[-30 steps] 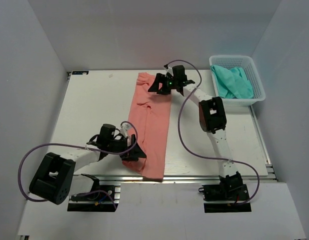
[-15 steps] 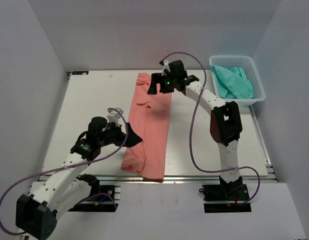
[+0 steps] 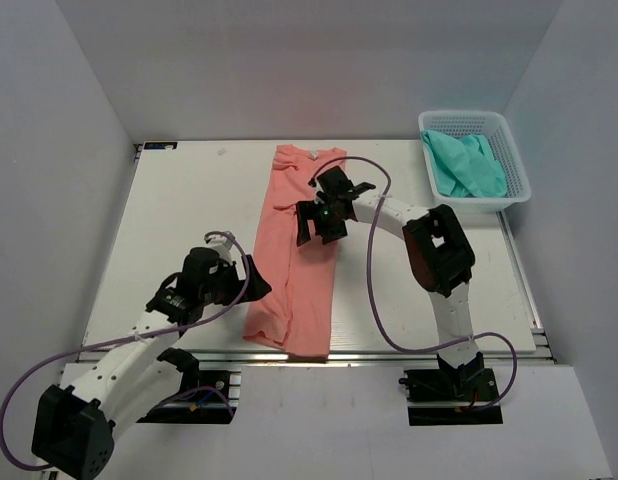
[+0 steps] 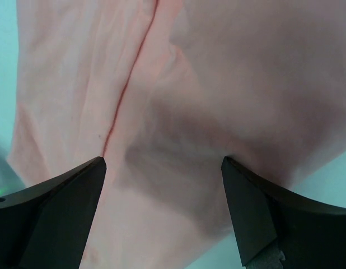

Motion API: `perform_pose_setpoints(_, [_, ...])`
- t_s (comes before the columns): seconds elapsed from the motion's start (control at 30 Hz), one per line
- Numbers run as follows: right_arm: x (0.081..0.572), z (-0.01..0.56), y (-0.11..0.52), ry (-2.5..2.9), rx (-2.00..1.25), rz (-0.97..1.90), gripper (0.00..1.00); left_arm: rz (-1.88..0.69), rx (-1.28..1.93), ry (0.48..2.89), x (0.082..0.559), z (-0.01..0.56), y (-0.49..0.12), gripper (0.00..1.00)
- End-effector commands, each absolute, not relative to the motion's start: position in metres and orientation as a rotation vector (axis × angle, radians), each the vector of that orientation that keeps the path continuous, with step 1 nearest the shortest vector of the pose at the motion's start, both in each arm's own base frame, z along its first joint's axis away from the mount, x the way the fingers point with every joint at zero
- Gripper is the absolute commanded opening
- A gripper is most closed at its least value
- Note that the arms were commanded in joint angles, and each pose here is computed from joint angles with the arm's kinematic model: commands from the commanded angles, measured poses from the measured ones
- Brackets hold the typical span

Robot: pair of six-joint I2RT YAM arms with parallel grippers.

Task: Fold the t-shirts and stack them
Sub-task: Rotate the tshirt 90 degrees, then grab the bottom of the folded rectangular tshirt with both arms

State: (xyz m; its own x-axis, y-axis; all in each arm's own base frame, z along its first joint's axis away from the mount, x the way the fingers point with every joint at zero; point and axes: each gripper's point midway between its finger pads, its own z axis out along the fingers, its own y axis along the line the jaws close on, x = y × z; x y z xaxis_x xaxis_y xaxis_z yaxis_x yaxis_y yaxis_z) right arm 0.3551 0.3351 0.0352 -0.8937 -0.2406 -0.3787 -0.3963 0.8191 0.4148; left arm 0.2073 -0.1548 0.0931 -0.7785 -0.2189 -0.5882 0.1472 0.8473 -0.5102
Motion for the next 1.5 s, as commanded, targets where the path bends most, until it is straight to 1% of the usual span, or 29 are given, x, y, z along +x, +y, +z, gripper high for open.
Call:
perform_pose_setpoints(0.0, [0.385,0.019,0.323,2.717,-0.421,0.641,0.90,-0.792,-0.006,2.342,0.211,0.097,-0.168,1.00])
perform_pose_setpoints(0.03, [0.389,0.001,0.318,2.752,-0.400,0.629,0.90,-0.782,0.005,2.352,0.211,0.094,-0.167,1.00])
perform_pose_setpoints(0.1, [0.412,0.006,0.314,2.725,-0.347,0.622,0.90,-0.769,0.013,2.374,0.213,0.090,-0.168,1.00])
perform_pose_setpoints(0.13, [0.419,-0.008,0.305,2.753,-0.306,0.604,0.90,-0.768,0.013,2.377,0.214,0.090,-0.169,1.00])
perform_pose_setpoints(0.17, [0.445,0.015,0.312,2.677,-0.295,0.623,0.90,-0.765,0.011,2.388,0.214,0.088,-0.169,1.00])
perform_pose_setpoints(0.23, [0.461,0.008,0.299,2.690,-0.243,0.612,0.90,-0.771,0.014,2.400,0.216,0.086,-0.171,1.00])
perform_pose_setpoints(0.3, [0.479,0.033,0.304,2.614,-0.305,0.670,0.90,-0.785,0.021,2.401,0.218,0.085,-0.174,1.00])
perform_pose_setpoints(0.4, [0.487,0.075,0.313,2.473,-0.459,0.694,0.90,-0.804,0.063,2.446,0.214,0.074,-0.178,1.00])
perform_pose_setpoints(0.43, [0.484,0.082,0.315,2.452,-0.491,0.690,0.90,-0.812,0.066,2.465,0.212,0.071,-0.179,1.00])
perform_pose_setpoints(0.47, [0.480,0.116,0.313,2.379,-0.528,0.692,0.90,-0.835,0.076,2.474,0.212,0.068,-0.183,1.00])
perform_pose_setpoints(0.53, [0.481,0.135,0.310,2.305,-0.554,0.699,0.90,-0.857,0.109,2.488,0.210,0.063,-0.189,1.00])
perform_pose_setpoints(0.57, [0.466,0.152,0.304,2.269,-0.570,0.701,0.90,-0.852,0.106,2.505,0.209,0.059,-0.188,1.00])
perform_pose_setpoints(0.6, [0.463,0.157,0.298,2.256,-0.562,0.676,0.90,-0.853,0.119,2.520,0.210,0.056,-0.193,1.00])
perform_pose_setpoints(0.67, [0.440,0.164,0.285,2.233,-0.553,0.670,0.90,-0.888,0.182,2.519,0.209,0.059,-0.204,1.00])
perform_pose_setpoints(0.73, [0.423,0.159,0.271,2.257,-0.515,0.657,0.90,-0.884,0.260,2.530,0.205,0.056,-0.211,0.96])
perform_pose_setpoints(0.77, [0.412,0.142,0.261,2.307,-0.495,0.625,0.90,-0.886,0.288,2.524,0.204,0.059,-0.215,0.95])
perform_pose_setpoints(0.8, [0.405,0.155,0.254,2.291,-0.461,0.615,0.90,-0.878,0.310,2.554,0.198,0.054,-0.214,0.91])
perform_pose_setpoints(0.87, [0.381,0.120,0.236,2.394,-0.417,0.560,0.90,-0.841,0.355,2.553,0.195,0.053,-0.218,0.87])
perform_pose_setpoints(0.9, [0.374,0.127,0.230,2.388,-0.391,0.562,0.90,-0.802,0.373,2.555,0.196,0.053,-0.216,0.82])
perform_pose_setpoints(0.97, [0.350,0.097,0.215,2.487,-0.353,0.526,0.90,-0.754,0.415,2.575,0.191,0.048,-0.216,0.77])
perform_pose_setpoints(1.0, [0.345,0.102,0.212,2.478,-0.332,0.533,0.90,-0.718,0.417,2.581,0.191,0.044,-0.215,0.74])
perform_pose_setpoints(1.03, [0.333,0.090,0.206,2.514,-0.329,0.522,0.90,-0.708,0.442,2.598,0.187,0.040,-0.215,0.68])
perform_pose_setpoints(1.13, [0.305,0.077,0.193,2.565,-0.313,0.523,0.90,-0.695,0.493,2.594,0.182,0.035,-0.223,0.62])
perform_pose_setpoints(1.23, [0.277,0.073,0.192,2.609,-0.346,0.598,0.90,-0.648,0.523,2.576,0.185,0.034,-0.229,0.61])
perform_pose_setpoints(1.3, [0.251,0.063,0.193,2.669,-0.373,0.670,0.90,-0.593,0.525,2.569,0.191,0.032,-0.231,0.55])
perform_pose_setpoints(1.37, [0.239,0.065,0.198,2.672,-0.395,0.750,0.90,-0.555,0.520,2.575,0.192,0.030,-0.230,0.49])
perform_pose_setpoints(1.4, [0.229,0.061,0.197,2.696,-0.418,0.773,0.88,-0.536,0.521,2.558,0.195,0.033,-0.232,0.46])
perform_pose_setpoints(1.43, [0.224,0.058,0.195,2.719,-0.416,0.772,0.88,-0.525,0.514,2.556,0.195,0.033,-0.232,0.44])
perform_pose_setpoints(1.47, [0.219,0.056,0.193,2.739,-0.414,0.767,0.84,-0.513,0.509,2.554,0.197,0.033,-0.231,0.43])
